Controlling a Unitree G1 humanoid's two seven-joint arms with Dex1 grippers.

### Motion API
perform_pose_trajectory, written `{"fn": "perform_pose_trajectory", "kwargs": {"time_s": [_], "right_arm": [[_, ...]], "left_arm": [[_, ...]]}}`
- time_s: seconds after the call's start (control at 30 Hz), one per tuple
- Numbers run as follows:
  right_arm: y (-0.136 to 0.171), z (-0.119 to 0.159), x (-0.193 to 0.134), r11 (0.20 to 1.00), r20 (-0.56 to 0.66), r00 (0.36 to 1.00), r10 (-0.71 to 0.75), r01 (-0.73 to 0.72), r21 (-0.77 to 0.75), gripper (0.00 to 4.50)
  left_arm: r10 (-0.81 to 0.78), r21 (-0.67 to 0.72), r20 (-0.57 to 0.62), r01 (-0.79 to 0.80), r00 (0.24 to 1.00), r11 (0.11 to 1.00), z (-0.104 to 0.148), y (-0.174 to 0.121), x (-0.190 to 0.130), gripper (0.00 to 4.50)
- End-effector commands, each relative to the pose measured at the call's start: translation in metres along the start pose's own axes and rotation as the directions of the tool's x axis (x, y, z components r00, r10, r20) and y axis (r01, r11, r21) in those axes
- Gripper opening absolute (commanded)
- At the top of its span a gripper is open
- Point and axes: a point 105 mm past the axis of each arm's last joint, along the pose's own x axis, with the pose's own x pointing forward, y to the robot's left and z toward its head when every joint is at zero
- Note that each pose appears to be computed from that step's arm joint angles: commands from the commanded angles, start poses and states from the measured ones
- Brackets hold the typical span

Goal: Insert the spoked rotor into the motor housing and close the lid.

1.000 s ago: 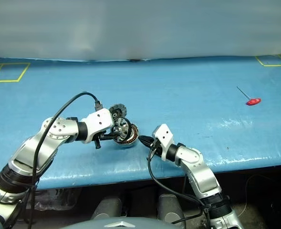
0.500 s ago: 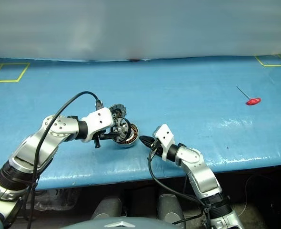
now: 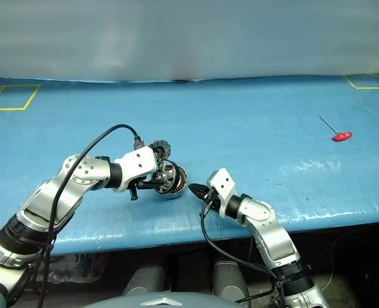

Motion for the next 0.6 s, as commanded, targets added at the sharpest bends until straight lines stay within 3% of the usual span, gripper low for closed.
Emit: {"fn": "perform_pose_trajectory", "kwargs": {"time_s": [0.03, 0.6], "right_arm": [[-0.0013, 0.0097, -0.0014, 1.000, 0.034, 0.999, -0.004, 0.005, -0.029, 0.00], [-0.0028, 0.0090, -0.0036, 0.999, 0.038, 0.999, -0.020, 0.021, -0.029, 0.00]], "left_arm": [[0.014, 0.037, 0.002, -0.014, 1.000, 0.999, 0.0048, 0.0043, -0.0049, 1.29], [-0.015, 0.047, -0.031, 0.016, 0.999, 0.999, 0.0024, 0.0050, -0.0030, 1.29]]}}
